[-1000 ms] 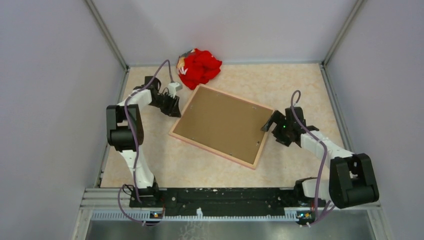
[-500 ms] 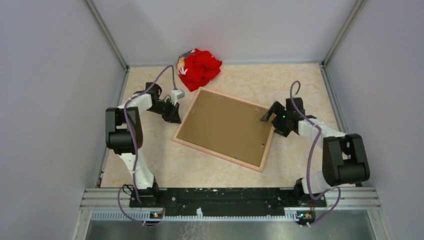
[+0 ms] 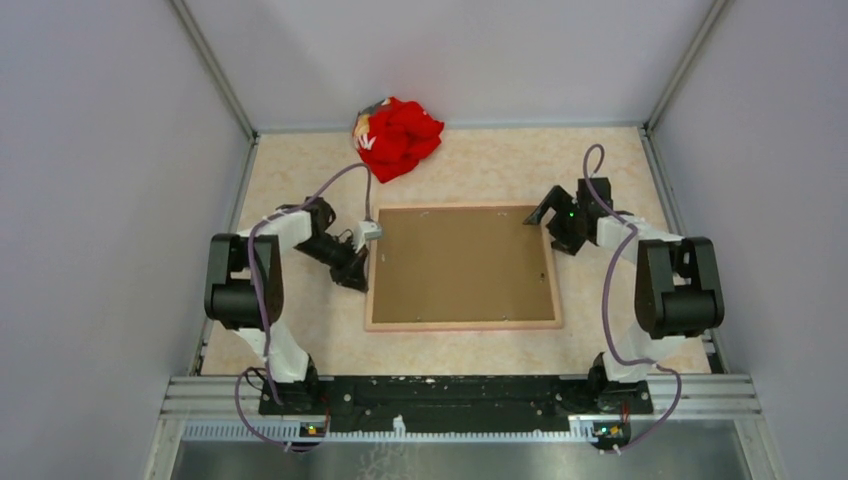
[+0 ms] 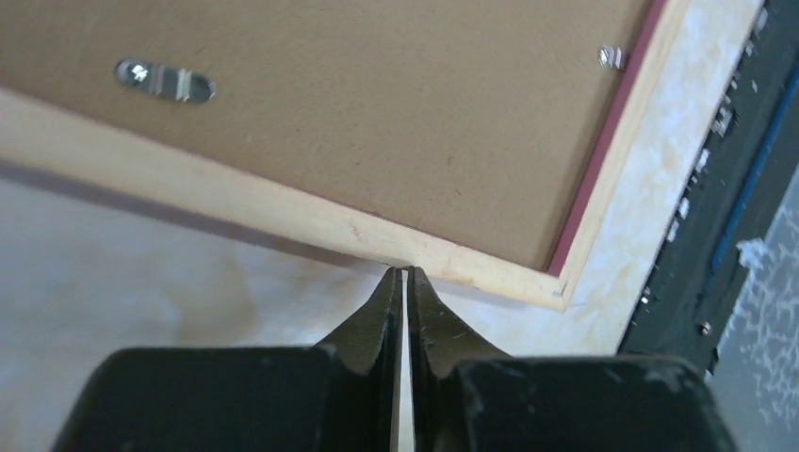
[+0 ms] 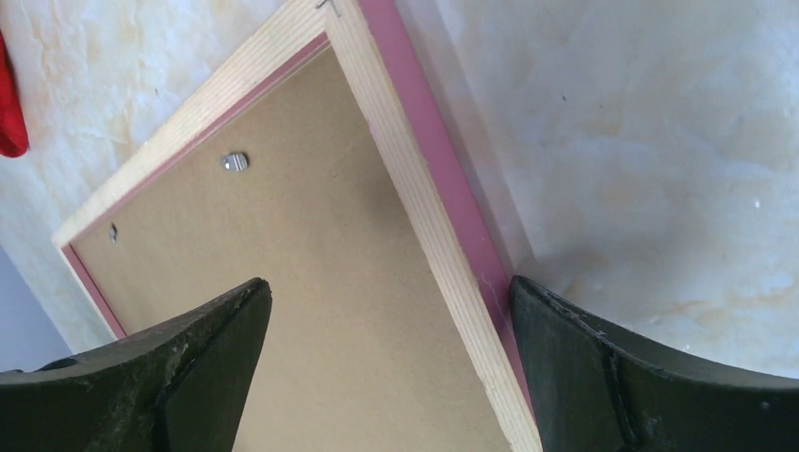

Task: Put the photo into the frame
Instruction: Adjust the photo frame at the center of the board.

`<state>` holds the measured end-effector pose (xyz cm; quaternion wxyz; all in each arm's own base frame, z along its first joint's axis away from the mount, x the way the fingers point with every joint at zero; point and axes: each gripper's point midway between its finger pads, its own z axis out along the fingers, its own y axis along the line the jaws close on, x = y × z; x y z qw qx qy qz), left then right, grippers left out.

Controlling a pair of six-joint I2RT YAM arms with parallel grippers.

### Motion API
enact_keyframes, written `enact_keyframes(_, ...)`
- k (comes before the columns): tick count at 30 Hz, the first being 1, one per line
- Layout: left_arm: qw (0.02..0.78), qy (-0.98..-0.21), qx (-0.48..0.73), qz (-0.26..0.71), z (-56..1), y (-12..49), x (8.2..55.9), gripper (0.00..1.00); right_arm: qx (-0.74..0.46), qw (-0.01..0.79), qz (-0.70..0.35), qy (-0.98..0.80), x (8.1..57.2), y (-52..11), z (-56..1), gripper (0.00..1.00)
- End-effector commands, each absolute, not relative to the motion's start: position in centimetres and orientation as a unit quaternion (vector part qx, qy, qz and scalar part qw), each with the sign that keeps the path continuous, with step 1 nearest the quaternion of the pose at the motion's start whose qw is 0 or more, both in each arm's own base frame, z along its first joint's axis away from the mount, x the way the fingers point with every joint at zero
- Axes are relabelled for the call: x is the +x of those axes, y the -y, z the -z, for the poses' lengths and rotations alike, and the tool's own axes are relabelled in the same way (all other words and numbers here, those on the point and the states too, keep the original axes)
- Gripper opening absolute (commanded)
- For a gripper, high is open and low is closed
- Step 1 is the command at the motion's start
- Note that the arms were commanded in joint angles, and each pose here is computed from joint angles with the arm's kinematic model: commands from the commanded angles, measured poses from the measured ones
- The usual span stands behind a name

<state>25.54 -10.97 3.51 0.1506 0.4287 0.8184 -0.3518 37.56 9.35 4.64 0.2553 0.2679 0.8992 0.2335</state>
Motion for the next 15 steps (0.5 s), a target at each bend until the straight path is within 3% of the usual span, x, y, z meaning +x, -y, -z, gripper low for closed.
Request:
enact_keyframes(1,0.138,-0.766,0.490,0.393,-5.0,14.2,21.2,0.10,0.246,0.250,-0.272,-0.896,38.5,-11.2,-6.3,0.95)
enact_keyframes(4,0.134,-0.759,0.504,0.389,-5.6,14.6,20.3,0.12,0.252,0.274,-0.217,-0.903,38.7,-9.2,-7.2,0.95)
enact_keyframes(9,0.171,-0.772,0.498,0.357,-7.9,13.1,22.7,0.16,0.261,0.345,-0.179,-0.884,38.8,-7.1,-11.4,0.93)
enact_keyframes(15,0.202,-0.818,0.416,0.342,-7.6,12.0,27.3,0.18,0.200,0.400,-0.233,-0.863,37.2,-12.9,-16.3,0.84)
